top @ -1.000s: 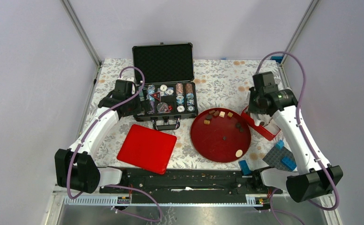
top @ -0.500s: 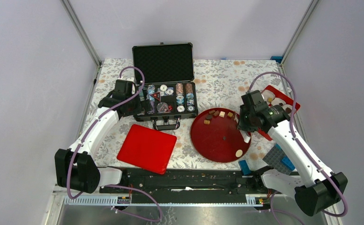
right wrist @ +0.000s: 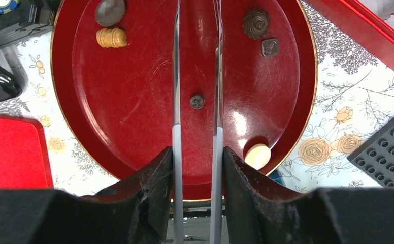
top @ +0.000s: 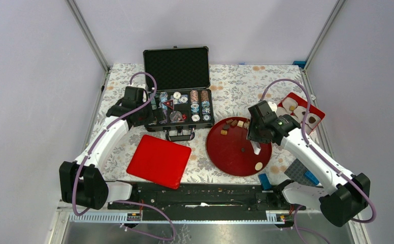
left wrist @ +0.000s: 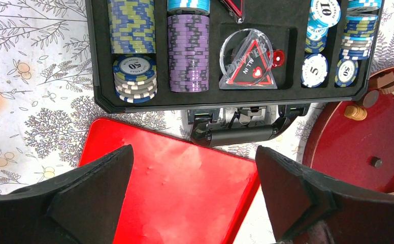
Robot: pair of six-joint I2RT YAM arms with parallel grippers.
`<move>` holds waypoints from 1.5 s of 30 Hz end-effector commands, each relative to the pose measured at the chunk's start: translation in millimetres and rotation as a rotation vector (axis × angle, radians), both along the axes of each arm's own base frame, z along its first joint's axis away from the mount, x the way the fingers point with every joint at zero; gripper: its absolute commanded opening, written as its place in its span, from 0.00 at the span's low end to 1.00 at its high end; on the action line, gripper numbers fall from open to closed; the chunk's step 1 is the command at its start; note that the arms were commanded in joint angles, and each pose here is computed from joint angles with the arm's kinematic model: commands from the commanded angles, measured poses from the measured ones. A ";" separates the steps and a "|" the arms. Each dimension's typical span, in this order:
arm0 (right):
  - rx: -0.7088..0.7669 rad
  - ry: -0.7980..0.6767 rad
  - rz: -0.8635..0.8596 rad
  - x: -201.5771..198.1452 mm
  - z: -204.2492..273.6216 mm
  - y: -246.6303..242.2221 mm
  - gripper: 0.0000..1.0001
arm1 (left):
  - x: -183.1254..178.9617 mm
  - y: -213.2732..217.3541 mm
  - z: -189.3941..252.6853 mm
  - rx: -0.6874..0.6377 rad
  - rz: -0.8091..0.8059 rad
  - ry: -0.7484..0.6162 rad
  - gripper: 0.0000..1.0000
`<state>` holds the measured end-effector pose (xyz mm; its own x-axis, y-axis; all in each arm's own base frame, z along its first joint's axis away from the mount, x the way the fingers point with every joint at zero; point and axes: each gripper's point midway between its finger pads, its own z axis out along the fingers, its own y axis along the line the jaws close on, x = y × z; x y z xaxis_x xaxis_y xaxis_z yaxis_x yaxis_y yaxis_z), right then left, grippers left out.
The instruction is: Pack the chocolate
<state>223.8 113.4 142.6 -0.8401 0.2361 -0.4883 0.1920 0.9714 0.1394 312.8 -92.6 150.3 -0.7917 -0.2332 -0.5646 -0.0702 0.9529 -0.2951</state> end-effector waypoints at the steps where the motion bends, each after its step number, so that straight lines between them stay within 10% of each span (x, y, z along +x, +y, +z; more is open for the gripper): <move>1: -0.037 -0.071 -0.061 14.2 3.9 -2.1 0.45 | 6.0 -6.8 14.5 -0.026 -0.020 -0.053 0.99; 23: -0.097 -0.033 -0.099 33.6 -36.4 5.3 0.49 | 9.2 -9.4 8.9 -0.021 -0.028 -0.038 0.99; 45: -0.003 -0.012 -0.054 23.6 -13.4 24.1 0.25 | 11.3 -15.5 6.7 -0.028 -0.046 -0.029 0.99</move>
